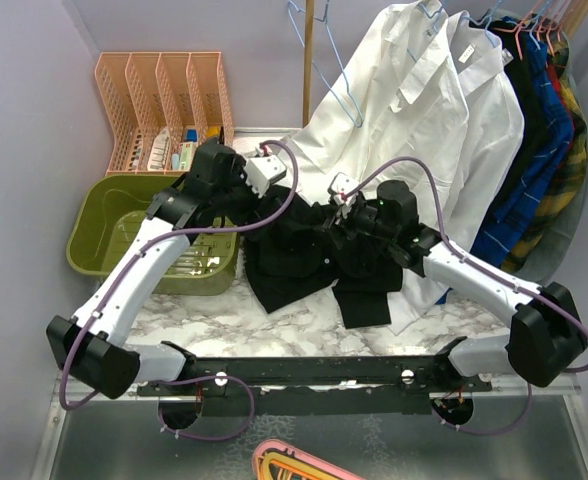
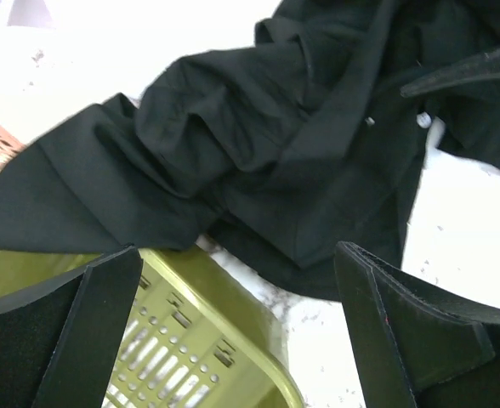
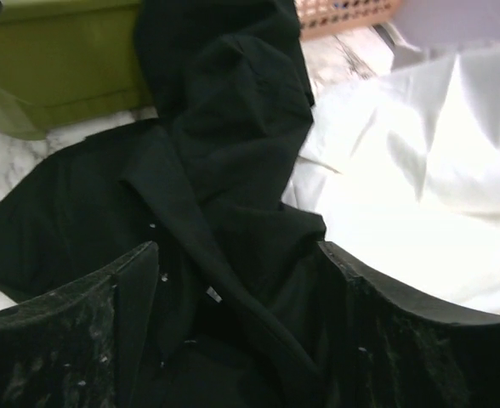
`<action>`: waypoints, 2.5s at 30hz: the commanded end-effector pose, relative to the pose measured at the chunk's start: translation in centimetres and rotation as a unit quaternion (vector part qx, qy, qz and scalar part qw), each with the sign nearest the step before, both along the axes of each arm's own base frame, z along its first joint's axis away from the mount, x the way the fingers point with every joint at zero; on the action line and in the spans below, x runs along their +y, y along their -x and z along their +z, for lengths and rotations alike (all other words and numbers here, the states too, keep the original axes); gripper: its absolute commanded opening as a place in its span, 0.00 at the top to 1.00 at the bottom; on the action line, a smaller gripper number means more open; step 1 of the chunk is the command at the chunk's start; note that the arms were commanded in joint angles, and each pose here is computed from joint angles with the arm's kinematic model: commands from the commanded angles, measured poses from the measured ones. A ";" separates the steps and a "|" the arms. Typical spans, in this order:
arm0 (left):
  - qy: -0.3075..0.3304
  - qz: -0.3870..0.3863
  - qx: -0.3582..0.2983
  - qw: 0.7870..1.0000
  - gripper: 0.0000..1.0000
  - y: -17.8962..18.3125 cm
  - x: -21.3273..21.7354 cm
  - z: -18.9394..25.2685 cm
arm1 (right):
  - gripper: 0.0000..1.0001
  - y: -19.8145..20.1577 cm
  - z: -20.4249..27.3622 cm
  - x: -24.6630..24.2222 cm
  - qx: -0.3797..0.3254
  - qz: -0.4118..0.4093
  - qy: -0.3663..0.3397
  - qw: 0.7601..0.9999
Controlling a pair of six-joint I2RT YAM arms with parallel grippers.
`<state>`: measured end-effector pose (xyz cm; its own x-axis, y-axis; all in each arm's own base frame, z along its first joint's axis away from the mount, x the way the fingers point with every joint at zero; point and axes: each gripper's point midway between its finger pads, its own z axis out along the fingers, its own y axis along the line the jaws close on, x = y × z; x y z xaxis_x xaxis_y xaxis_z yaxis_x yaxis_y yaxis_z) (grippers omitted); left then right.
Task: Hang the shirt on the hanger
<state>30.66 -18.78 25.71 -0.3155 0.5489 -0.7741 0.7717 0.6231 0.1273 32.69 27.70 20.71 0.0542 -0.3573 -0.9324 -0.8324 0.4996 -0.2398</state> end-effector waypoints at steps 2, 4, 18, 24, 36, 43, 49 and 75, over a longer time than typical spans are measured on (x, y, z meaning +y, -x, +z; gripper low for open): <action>0.036 -0.082 0.070 0.993 0.01 4.8 -1.0 -2.4 | 0.34 0.7 0.3 1.8 -0.012 0.073 0.011 0.997; 0.041 -0.108 0.102 0.988 0.01 6.0 -1.4 -3.6 | 0.42 0.3 -0.3 2.0 -0.005 0.074 0.017 0.997; 0.081 -0.035 0.120 0.989 0.01 4.5 -1.4 -6.8 | 0.65 -0.4 -3.6 2.1 0.017 0.076 0.031 0.997; 0.080 -0.010 0.130 0.988 0.01 3.6 -1.4 -7.9 | 0.96 -0.9 -3.8 2.7 0.028 0.087 0.035 0.995; 0.092 0.063 0.080 0.991 0.01 -1.7 -2.3 -6.6 | 0.99 -3.2 3.1 0.9 -0.018 -0.017 -0.022 0.999; 0.111 0.067 0.037 0.991 0.01 -4.2 -5.1 -3.1 | 0.99 -6.0 6.6 -1.8 -0.032 -0.147 -0.070 0.986; 0.142 0.045 0.036 0.988 0.01 -3.3 -8.2 -1.1 | 0.99 -8.7 6.6 -3.3 -0.011 -0.240 -0.082 0.967; 0.075 0.237 -0.123 0.961 0.15 -4.7 -13.0 -4.8 | 0.99 -10.0 5.8 -2.4 0.025 -0.257 -0.107 0.960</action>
<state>34.94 -31.02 20.49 -0.3374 0.2817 -0.8982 0.3777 0.9145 0.1450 41.71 25.28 24.58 -0.1510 -0.1684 -0.9741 -0.4971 0.8647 -0.0725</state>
